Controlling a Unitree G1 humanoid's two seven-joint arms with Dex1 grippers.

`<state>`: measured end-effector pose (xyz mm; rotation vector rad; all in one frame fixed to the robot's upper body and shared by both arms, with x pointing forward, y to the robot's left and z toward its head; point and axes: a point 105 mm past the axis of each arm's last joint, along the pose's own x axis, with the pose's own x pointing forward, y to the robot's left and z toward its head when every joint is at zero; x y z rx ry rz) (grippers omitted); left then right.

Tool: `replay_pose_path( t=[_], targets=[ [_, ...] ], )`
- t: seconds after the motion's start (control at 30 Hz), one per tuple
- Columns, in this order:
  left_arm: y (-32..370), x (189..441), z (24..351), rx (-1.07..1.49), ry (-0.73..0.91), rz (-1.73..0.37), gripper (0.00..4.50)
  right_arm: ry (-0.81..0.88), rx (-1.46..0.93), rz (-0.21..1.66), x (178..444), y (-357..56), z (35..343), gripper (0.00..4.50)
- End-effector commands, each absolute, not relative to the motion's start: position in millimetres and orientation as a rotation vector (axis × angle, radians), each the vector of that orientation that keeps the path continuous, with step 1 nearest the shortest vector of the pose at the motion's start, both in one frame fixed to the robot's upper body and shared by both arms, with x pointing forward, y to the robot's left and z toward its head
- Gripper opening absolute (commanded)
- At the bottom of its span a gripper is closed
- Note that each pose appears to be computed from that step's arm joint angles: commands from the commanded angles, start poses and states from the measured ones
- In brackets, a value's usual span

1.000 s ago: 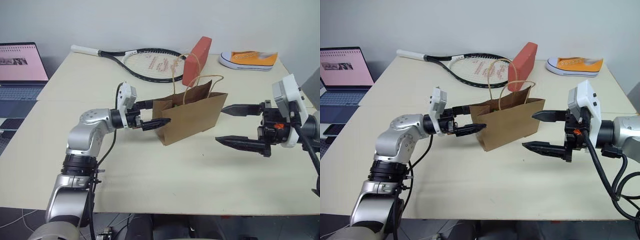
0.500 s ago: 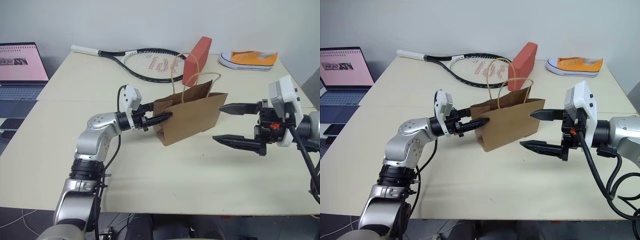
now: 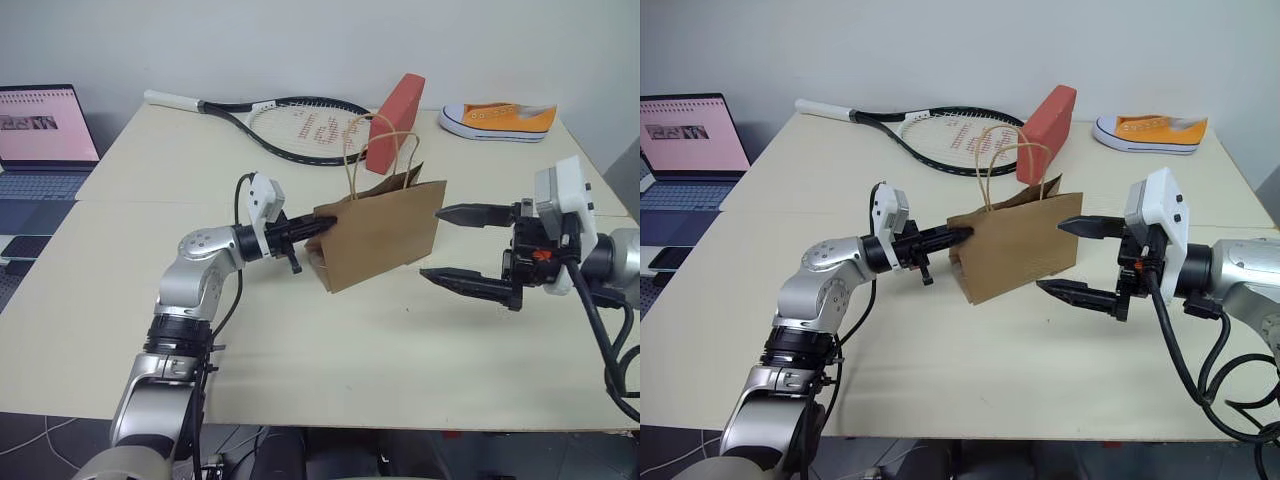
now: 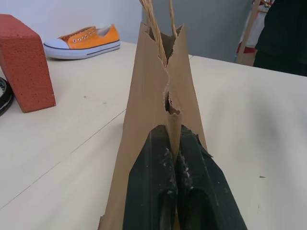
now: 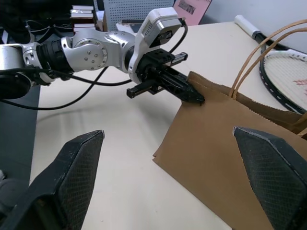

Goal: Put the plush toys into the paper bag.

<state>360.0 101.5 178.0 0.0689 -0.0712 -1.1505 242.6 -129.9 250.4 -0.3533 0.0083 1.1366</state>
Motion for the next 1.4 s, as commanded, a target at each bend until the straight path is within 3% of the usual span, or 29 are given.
replay_pose_path(
  t=[0.03,0.43,0.83,0.93,1.3,1.4],
  targets=[
    [97,353,191,0.086,-0.087,-1.255,0.05,-0.022,-0.393,1.095,235,-139,260,4.50],
    [70,345,209,0.083,-0.043,-1.568,0.05,0.160,-0.355,0.876,205,-196,264,4.50],
    [66,360,188,0.142,0.027,-1.557,0.05,0.173,-0.345,0.872,198,-192,256,4.50],
    [70,364,188,0.179,0.022,-1.529,0.65,0.172,-0.342,0.882,199,-190,255,4.50],
    [103,360,183,0.306,0.038,-1.441,3.87,0.187,-0.290,0.919,208,-187,251,4.50],
    [123,360,174,0.367,0.077,-1.348,3.87,0.189,-0.311,0.897,216,-191,249,4.50]
  ],
)
